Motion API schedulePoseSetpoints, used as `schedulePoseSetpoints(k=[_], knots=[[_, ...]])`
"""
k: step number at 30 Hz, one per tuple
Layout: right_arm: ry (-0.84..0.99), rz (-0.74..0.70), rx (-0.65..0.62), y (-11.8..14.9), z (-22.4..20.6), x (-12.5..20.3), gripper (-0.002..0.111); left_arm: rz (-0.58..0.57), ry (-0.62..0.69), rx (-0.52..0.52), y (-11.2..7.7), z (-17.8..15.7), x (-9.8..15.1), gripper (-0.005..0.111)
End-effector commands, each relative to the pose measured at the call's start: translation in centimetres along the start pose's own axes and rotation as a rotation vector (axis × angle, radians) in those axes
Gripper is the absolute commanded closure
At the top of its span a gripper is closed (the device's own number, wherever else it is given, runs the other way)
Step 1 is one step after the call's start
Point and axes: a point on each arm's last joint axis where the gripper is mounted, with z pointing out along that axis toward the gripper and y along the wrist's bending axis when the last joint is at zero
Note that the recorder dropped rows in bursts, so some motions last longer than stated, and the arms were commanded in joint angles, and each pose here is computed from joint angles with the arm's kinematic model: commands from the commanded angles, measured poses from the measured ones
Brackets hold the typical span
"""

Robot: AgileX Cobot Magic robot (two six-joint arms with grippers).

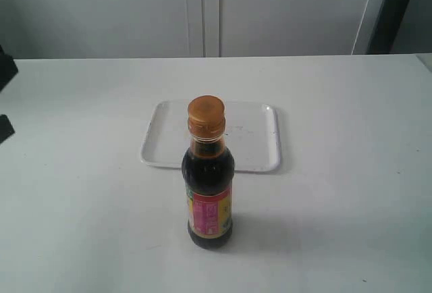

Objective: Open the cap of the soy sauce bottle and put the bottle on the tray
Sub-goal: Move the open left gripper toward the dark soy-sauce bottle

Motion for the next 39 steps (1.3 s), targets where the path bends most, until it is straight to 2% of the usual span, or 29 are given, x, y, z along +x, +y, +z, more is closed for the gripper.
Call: schedulePoseSetpoints(k=[1, 8, 9, 11, 13, 17, 18, 20, 23, 27, 32, 34, 39], knots=[[-0.005, -0.001, -0.002, 0.0, 0.0, 0.1, 0.108, 0.040, 0.018, 0.138, -1.6, 1.5, 0.8, 0.107], [-0.005, -0.001, -0.002, 0.0, 0.0, 0.1, 0.108, 0.038, 0.098, 0.329, -4.3, 3.8, 2.2, 0.107], [-0.005, -0.001, -0.002, 0.0, 0.0, 0.1, 0.108, 0.033, 0.098, 0.357, -4.7, 4.0, 2.4, 0.105], [-0.005, -0.001, -0.002, 0.0, 0.0, 0.1, 0.108, 0.040, 0.103, 0.405, -5.3, 4.2, 2.7, 0.094], [-0.005, -0.001, -0.002, 0.0, 0.0, 0.1, 0.108, 0.051, 0.097, 0.451, -5.7, 4.3, 3.0, 0.072], [-0.005, -0.001, -0.002, 0.0, 0.0, 0.1, 0.108, -0.020, 0.126, 0.479, -5.9, 4.3, 3.3, 0.013], [-0.005, -0.001, -0.002, 0.0, 0.0, 0.1, 0.108, -0.014, 0.139, 0.490, -6.0, 4.3, 3.5, 0.001], [-0.005, -0.001, -0.002, 0.0, 0.0, 0.1, 0.108, -0.010, 0.144, 0.525, -6.2, 4.2, 3.6, 0.002], [-0.005, -0.001, -0.002, 0.0, 0.0, 0.1, 0.108, -0.008, 0.070, 0.640, -7.1, 3.9, 3.2, 0.002], [-0.005, -0.001, -0.002, 0.0, 0.0, 0.1, 0.108, 0.008, 0.081, 0.679, -8.0, 4.0, 3.7, 0.002], [-0.005, -0.001, -0.002, 0.0, 0.0, 0.1, 0.108, 0.088, 0.064, 0.769, -10.4, 4.1, 4.7, 0.002], [-0.005, -0.001, -0.002, 0.0, 0.0, 0.1, 0.108, 0.119, 0.053, 0.782, -11.1, 4.2, 5.1, 0.002], [-0.005, -0.001, -0.002, 0.0, 0.0, 0.1, 0.108, 0.112, 0.055, 0.744, -12.0, 4.9, 6.0, 0.002]])
